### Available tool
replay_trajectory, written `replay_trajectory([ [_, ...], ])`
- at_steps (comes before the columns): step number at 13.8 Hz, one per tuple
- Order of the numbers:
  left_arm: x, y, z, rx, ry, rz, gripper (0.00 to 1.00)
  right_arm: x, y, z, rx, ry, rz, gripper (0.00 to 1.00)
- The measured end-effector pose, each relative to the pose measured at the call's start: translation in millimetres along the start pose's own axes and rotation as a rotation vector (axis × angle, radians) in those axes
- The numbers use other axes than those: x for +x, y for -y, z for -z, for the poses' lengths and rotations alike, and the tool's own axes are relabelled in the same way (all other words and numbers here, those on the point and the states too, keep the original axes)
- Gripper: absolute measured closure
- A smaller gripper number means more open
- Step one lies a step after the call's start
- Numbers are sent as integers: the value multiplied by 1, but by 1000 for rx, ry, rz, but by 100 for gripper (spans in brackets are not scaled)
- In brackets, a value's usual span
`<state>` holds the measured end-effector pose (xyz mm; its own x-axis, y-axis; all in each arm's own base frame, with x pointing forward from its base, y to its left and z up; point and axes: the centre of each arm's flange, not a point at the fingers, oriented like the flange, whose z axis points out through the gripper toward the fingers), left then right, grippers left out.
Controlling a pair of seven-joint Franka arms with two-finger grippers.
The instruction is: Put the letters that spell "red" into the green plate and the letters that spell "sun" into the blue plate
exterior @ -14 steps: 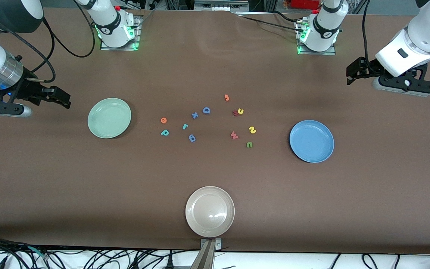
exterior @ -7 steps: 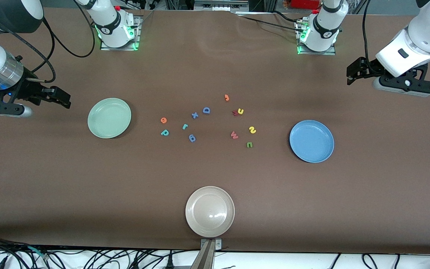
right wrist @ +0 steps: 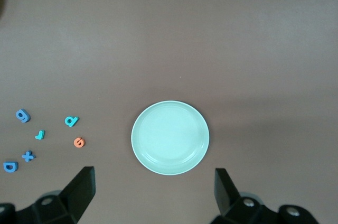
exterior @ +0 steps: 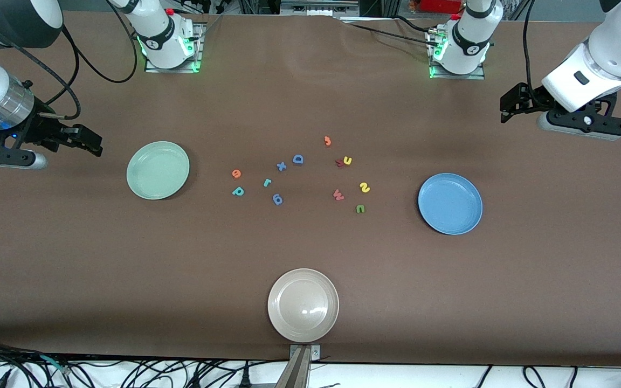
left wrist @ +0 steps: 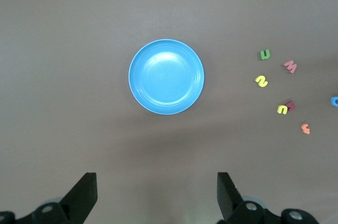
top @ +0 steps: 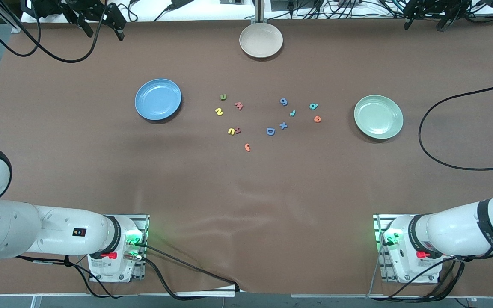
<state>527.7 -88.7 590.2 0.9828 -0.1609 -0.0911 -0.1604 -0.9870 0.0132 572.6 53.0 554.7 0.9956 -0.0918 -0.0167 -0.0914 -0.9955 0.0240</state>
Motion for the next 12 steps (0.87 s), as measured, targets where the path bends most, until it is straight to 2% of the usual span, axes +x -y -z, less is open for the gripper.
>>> replay_trajectory([
  [5, 12, -24, -23, -15, 45, -43, 0, 1, 0, -3, -1, 5, 0, 0],
  [8, 28, -69, -61, -94, 108, -103, 0, 3, 2, -8, -1, 12, -13, 0],
  [12, 71, -137, -130, -115, 59, -182, 0, 2, 30, -18, -3, 23, -67, 0],
])
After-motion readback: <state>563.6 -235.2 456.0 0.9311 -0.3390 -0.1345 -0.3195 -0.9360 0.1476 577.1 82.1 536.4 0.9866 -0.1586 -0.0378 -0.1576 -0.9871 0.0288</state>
